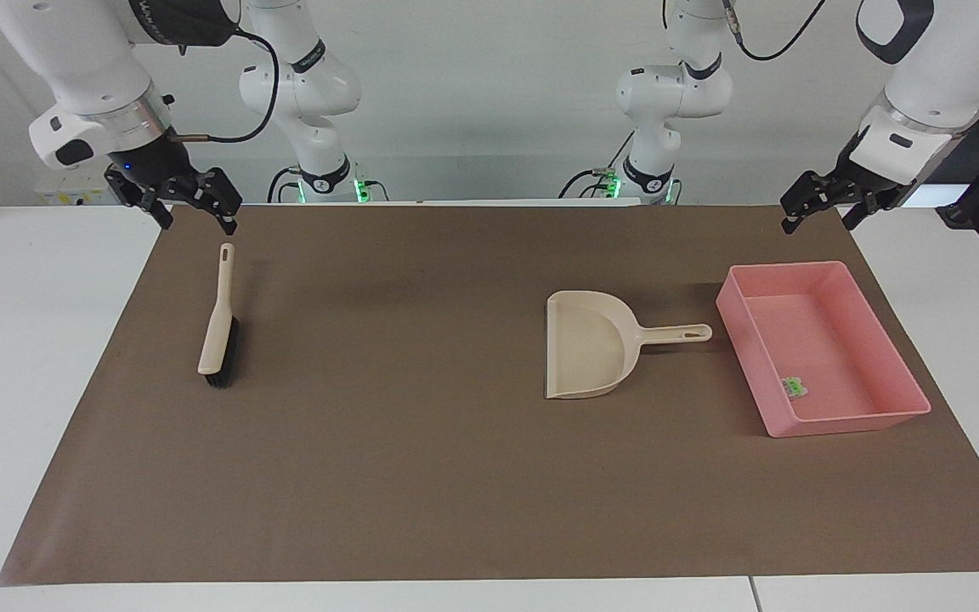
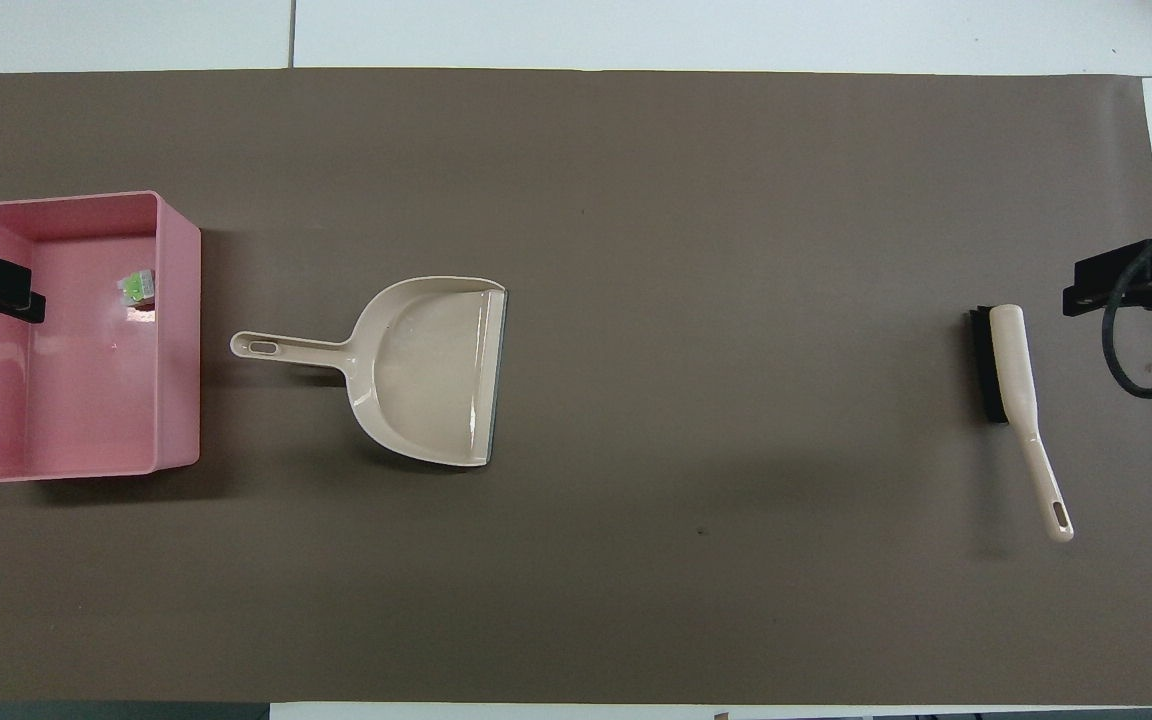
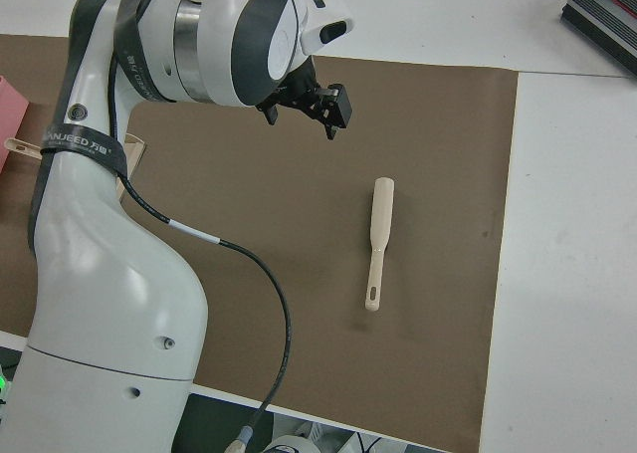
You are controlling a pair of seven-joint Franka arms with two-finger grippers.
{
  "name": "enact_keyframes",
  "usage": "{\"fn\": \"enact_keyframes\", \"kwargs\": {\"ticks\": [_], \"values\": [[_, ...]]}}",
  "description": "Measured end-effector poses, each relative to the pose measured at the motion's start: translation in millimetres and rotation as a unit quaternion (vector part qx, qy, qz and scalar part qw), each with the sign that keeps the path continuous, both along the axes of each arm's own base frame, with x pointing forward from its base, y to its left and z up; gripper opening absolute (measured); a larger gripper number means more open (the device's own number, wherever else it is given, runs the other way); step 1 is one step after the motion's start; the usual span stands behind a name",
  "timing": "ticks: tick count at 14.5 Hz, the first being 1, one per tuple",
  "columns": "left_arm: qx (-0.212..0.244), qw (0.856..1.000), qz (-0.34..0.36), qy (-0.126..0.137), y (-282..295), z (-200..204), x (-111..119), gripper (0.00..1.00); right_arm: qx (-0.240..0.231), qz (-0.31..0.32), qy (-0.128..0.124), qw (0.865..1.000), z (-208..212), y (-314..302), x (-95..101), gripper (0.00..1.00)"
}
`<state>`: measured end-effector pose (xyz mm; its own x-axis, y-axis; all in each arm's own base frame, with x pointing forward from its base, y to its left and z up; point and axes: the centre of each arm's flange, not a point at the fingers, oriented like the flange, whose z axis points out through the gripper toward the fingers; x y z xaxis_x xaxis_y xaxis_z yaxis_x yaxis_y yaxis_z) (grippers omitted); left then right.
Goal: Clean e-waste and dump in bin
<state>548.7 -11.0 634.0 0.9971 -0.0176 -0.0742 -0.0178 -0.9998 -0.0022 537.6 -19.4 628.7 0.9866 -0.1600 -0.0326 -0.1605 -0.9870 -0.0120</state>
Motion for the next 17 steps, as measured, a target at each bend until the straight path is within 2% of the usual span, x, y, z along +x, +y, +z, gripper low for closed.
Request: {"fn": "enact_keyframes", "kwargs": {"ticks": [7, 13, 17], "values": [[0.001, 1.000, -0.002, 0.003, 0.1, -3.7, 0.2, 1.00, 0.000, 0.000, 0.000, 1.000, 0.0, 0.0, 0.0, 1.00], [0.004, 0.999, -0.033, -0.003, 0.2, -2.7, 1.7, 1.00, 0.000, 0.000, -0.001, 1.000, 0.2, 0.1, 0.2, 1.00], [0.005, 0.999, -0.033, -0.003, 0.9, -3.9, 1.8, 1.00, -0.001, 0.001, -0.013, 1.000, 2.7, 1.0, 2.8, 1.00]]}}
